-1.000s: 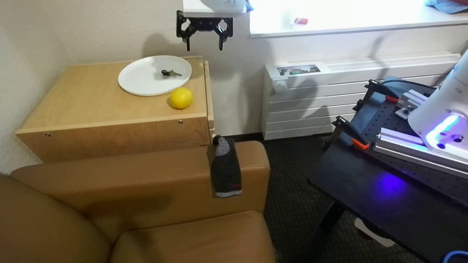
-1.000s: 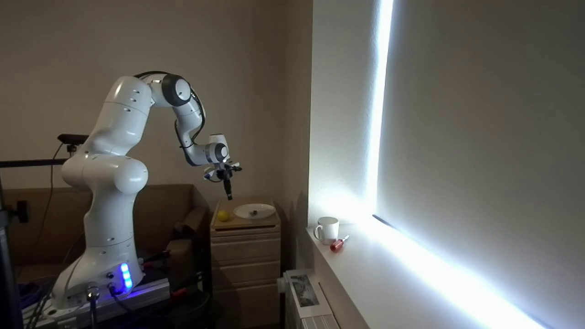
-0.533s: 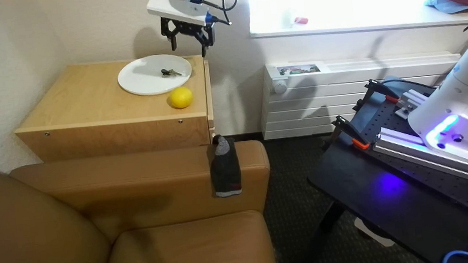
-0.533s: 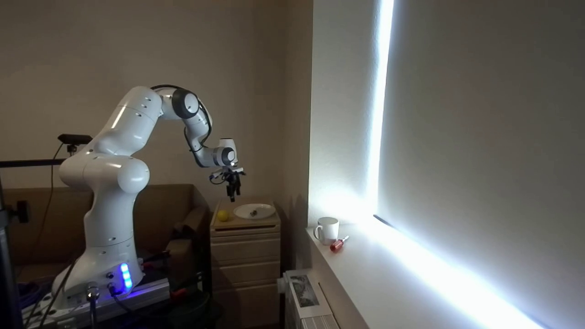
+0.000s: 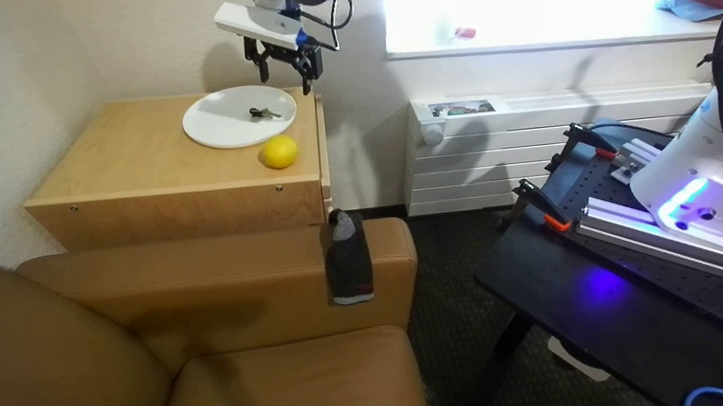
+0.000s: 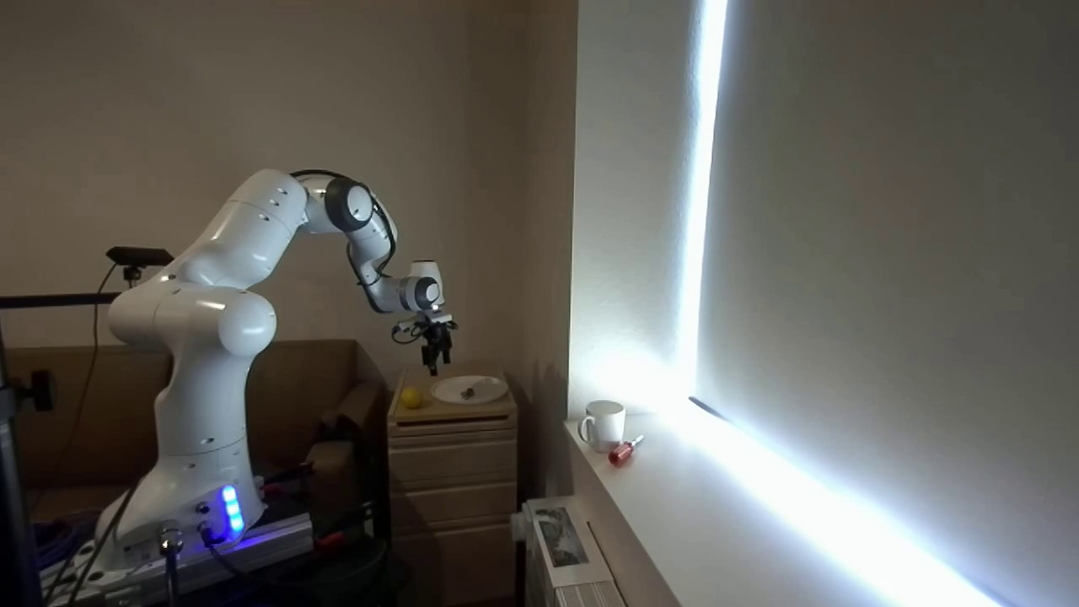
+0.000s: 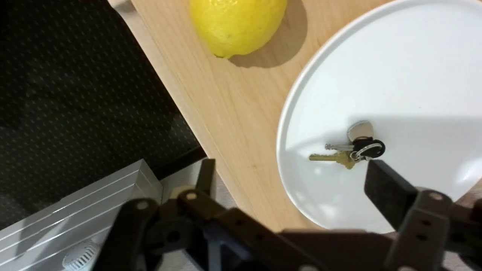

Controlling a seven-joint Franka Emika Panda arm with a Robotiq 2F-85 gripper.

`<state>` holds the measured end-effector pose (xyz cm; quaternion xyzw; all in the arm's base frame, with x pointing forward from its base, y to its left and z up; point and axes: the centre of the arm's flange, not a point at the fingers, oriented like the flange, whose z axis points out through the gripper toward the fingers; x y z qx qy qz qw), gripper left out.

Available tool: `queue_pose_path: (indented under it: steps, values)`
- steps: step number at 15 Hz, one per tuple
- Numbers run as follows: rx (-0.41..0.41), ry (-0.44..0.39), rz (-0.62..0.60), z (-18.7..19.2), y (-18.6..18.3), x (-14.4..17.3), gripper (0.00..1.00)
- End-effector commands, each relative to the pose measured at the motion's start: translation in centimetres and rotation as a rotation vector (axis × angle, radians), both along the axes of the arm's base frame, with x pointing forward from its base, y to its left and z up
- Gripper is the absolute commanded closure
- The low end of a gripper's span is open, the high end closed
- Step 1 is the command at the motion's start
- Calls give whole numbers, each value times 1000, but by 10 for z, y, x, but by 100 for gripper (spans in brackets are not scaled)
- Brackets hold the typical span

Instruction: Move the keys to the left

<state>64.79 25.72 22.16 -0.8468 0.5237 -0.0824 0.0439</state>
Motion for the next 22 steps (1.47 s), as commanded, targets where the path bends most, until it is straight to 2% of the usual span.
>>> queue_pose_path:
  steps: [1,9,10,11,15,17,22]
  values:
    - [7,42,-193,-28,8,28,0]
    - [133,20,-636,-39,6,97,0]
    - [142,19,-692,-37,7,97,0]
    - [126,5,-601,-35,-1,70,0]
    - [123,11,-695,-45,2,81,0]
    - [158,75,-836,-59,4,94,0]
    - [254,120,-1085,-81,-4,116,0]
